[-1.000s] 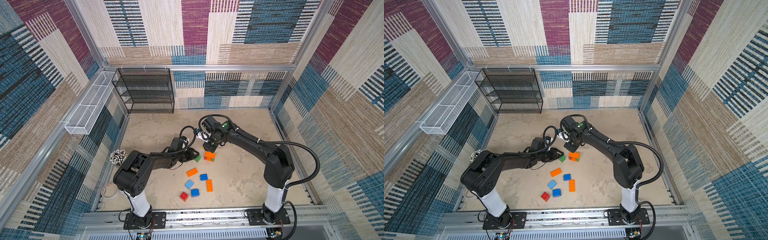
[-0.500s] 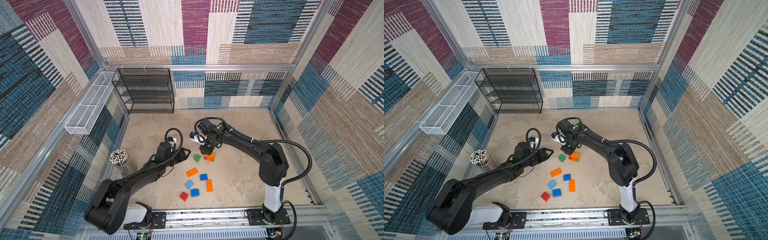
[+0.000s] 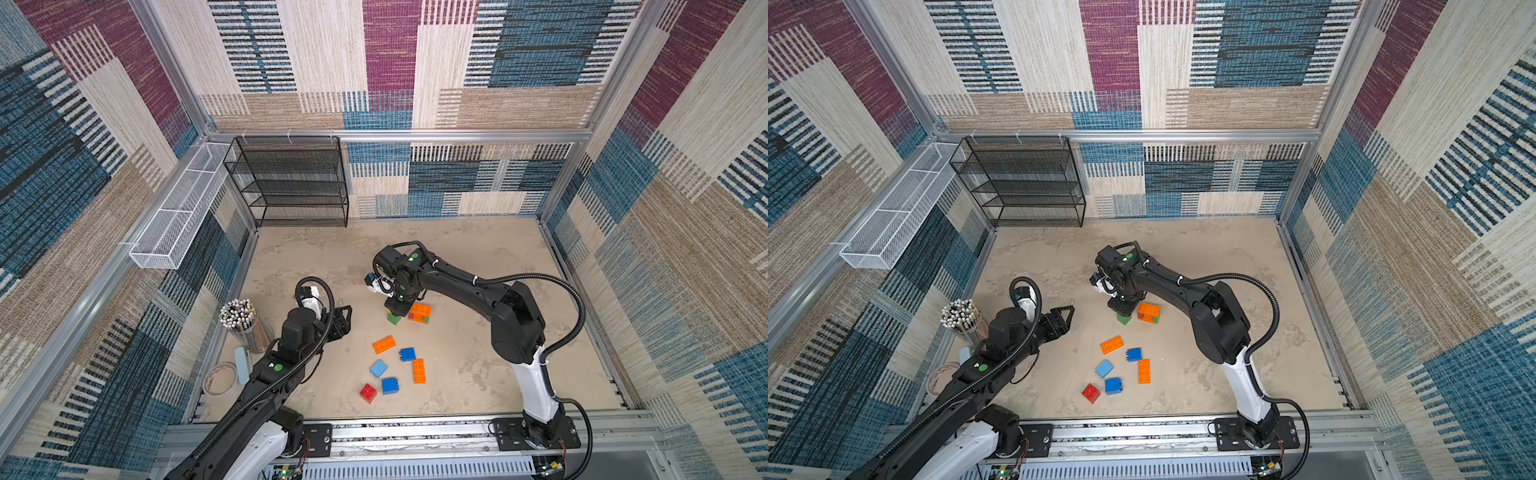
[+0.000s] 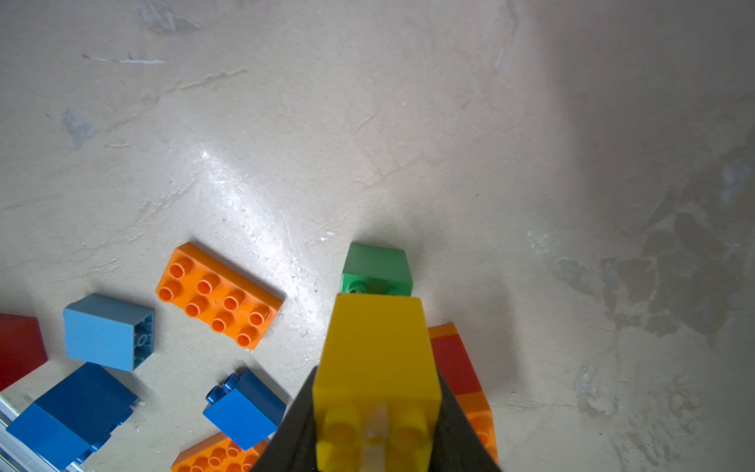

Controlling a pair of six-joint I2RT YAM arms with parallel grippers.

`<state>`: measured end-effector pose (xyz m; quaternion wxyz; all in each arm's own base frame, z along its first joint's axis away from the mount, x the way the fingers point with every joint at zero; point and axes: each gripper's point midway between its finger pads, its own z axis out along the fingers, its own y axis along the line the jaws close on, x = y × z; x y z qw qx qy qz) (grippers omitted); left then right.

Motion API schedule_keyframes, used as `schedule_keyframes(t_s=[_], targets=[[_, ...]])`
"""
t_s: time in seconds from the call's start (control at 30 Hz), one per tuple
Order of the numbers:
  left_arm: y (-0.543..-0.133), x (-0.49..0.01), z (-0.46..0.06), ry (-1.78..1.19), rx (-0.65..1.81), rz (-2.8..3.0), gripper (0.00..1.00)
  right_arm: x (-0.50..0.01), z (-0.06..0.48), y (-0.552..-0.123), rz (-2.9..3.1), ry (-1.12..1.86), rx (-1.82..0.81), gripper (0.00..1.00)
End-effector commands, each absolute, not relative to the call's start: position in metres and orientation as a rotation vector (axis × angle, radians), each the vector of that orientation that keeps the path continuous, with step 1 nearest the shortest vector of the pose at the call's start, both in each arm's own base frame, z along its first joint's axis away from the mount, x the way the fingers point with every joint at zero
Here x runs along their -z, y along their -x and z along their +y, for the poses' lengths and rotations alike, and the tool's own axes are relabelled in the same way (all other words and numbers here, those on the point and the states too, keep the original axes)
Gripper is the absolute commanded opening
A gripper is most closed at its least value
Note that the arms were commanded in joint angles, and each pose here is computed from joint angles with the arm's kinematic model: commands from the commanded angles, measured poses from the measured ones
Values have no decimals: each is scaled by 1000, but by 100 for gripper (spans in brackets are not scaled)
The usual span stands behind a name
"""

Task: Assemble the letter p with lego
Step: Assemble the lego brick with the lego brick.

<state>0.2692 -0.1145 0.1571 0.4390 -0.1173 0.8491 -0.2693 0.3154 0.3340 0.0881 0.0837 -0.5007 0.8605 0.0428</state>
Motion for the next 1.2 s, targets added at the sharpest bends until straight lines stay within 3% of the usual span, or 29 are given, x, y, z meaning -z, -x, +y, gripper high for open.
schedule_keyframes(t_s=[0.0,1.17], targets=[[-264,-141,-105,284,588,2157,75,-89,332,-315,2597,1472,-90,17],[-258,-115,-98,314,558,2194,79,-38,325,-303,2743,1517,-55,17]])
